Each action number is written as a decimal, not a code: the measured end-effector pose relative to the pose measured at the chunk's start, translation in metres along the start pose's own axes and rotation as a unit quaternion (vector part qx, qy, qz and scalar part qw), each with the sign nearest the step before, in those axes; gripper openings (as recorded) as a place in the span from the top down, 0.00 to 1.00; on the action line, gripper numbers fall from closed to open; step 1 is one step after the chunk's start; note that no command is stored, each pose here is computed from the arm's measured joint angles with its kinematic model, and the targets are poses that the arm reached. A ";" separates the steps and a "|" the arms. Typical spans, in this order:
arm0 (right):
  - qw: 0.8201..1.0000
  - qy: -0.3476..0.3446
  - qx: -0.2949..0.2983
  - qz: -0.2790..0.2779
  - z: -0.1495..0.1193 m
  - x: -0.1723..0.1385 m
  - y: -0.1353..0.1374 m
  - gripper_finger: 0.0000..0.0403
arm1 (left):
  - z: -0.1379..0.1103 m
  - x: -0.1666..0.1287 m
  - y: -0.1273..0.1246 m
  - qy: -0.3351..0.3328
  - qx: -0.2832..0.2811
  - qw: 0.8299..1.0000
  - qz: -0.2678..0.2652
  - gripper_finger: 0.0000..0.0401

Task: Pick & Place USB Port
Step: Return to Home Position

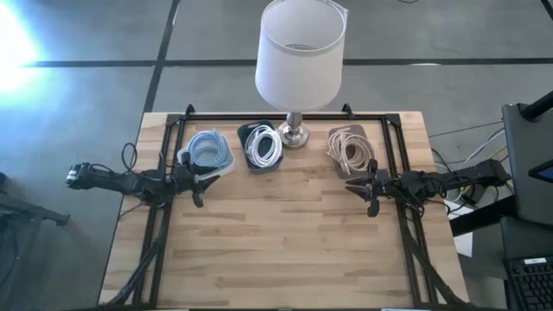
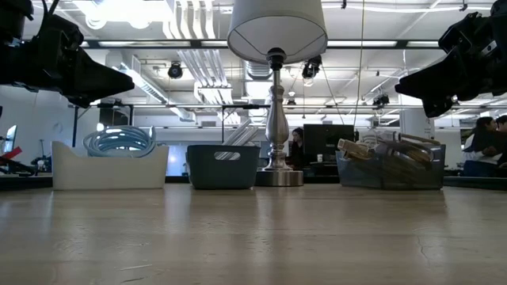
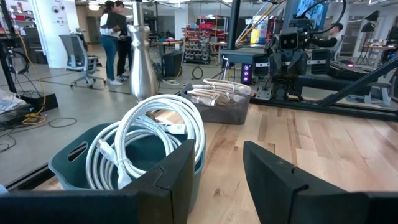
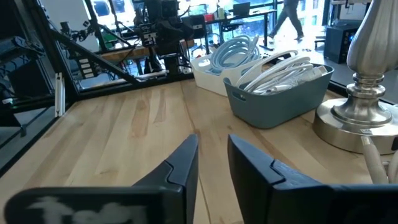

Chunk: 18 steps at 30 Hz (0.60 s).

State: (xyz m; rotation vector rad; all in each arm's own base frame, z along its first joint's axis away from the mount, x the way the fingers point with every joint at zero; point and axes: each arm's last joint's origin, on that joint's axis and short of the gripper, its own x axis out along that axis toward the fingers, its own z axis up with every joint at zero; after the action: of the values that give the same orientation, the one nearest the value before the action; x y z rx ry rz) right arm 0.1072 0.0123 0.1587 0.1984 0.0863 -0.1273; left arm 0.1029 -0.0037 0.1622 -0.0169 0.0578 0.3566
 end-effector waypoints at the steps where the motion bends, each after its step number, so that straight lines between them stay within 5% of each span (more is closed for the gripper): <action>1: 1.000 0.000 0.000 0.000 0.000 0.000 0.000 0.79 | 0.000 0.000 0.000 0.000 0.000 1.000 0.000 0.65; 18: 1.000 0.000 0.000 0.000 0.000 0.000 0.000 0.83 | 0.000 0.000 0.000 0.000 0.000 1.000 0.000 0.65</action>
State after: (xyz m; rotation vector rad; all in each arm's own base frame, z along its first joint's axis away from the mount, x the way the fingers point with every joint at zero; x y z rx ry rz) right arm 0.1072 0.0123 0.1587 0.1984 0.0863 -0.1276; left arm 0.1029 -0.0037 0.1622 -0.0171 0.0579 0.3565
